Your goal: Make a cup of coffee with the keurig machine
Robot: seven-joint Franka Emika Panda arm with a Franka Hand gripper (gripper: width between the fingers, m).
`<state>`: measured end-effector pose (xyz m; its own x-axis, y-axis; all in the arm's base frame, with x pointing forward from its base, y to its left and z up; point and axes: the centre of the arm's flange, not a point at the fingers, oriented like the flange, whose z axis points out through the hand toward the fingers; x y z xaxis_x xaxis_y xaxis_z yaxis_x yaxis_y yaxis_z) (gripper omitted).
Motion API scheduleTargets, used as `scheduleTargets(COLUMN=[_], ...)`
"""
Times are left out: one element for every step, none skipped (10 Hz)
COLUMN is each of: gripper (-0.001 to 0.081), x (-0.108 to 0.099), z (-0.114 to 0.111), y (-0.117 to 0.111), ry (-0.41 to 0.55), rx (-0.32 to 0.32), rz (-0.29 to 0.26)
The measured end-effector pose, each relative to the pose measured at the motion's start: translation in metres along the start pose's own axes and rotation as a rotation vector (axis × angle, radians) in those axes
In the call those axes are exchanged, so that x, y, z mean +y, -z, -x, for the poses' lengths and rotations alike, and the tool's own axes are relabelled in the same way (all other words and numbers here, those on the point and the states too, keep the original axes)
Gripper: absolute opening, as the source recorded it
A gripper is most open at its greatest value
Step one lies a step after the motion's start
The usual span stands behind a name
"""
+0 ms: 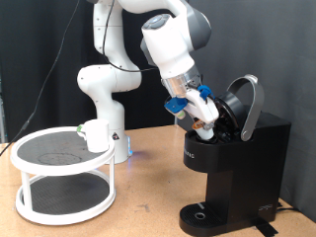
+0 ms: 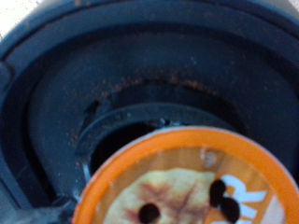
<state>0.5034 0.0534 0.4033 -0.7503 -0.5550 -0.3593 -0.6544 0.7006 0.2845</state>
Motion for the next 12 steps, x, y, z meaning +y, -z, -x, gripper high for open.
scheduleTargets(gripper=[0.0368, 0.0368, 0.0368, 0.0368, 0.0479, 0.0625, 0.0625, 0.0715, 0.0715, 0.0715, 0.0732, 0.0734], x=[-0.001, -0.001, -0.001, -0.001, -0.002, -0.002, -0.003, -0.003, -0.003, -0.002, -0.002, -0.002], z=[0.0, 0.001, 0.001, 0.0, -0.001, -0.002, -0.003, -0.002, -0.002, -0.002, -0.006, -0.01], y=[-0.002, -0.004, -0.004, -0.005, -0.007, -0.009, -0.009, -0.009, -0.006, 0.0, 0.009, 0.023], ry=[-0.001, 0.0, 0.0, -0.001, -0.003, -0.005, -0.006, -0.005, 0.001, 0.012, 0.023, 0.025], rx=[-0.001, -0.001, -0.001, 0.0, 0.003, 0.004, 0.003, -0.009, -0.03, -0.052, -0.059, -0.068], rz=[-0.006, -0.009, -0.01, -0.01, -0.01, -0.012, -0.012, -0.009, -0.001, 0.012, 0.032, 0.043])
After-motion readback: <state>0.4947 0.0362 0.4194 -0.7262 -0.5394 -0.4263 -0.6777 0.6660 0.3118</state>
